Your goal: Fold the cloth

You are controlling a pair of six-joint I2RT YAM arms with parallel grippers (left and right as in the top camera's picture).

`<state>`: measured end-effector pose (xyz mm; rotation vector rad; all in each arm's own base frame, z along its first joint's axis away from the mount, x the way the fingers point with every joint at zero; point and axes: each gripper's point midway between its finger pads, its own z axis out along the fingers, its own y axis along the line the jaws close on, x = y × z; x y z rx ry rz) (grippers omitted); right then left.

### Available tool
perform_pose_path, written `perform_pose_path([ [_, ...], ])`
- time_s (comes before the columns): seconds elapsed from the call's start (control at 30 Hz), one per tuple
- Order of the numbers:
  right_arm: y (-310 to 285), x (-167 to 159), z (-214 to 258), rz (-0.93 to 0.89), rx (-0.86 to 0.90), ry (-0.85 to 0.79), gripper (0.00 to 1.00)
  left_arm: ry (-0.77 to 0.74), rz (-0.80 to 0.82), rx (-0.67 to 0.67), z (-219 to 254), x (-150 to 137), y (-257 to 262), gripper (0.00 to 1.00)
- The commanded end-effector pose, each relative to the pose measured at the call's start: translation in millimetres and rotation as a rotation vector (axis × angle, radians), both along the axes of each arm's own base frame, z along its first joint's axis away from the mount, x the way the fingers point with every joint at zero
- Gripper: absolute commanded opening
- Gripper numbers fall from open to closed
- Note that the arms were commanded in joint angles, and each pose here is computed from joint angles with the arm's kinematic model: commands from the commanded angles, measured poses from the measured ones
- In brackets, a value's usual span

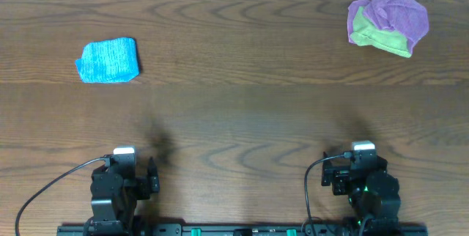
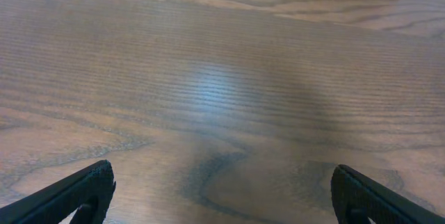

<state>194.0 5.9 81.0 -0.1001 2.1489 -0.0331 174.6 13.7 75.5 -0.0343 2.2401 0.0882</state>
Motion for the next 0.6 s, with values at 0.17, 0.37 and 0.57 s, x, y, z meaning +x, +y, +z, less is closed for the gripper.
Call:
perform_pose_path([
  [0.17, -0.1, 0.1, -3.9, 0.007, -0.017, 0.001, 0.99, 0.07, -0.002, 0.024, -22.3, -7.5, 2.3, 0.95],
  [0.37, 4.5, 0.1, -3.7, 0.027, 0.002, 0.0, 0.99, 0.07, -0.002, 0.024, -22.3, -7.5, 2.3, 0.95],
  [0.57, 2.8, 2.1, 1.6, -0.031, 0.077, -0.006, 0.99, 0.07, -0.002, 0.024, -22.3, -7.5, 2.2, 0.95],
])
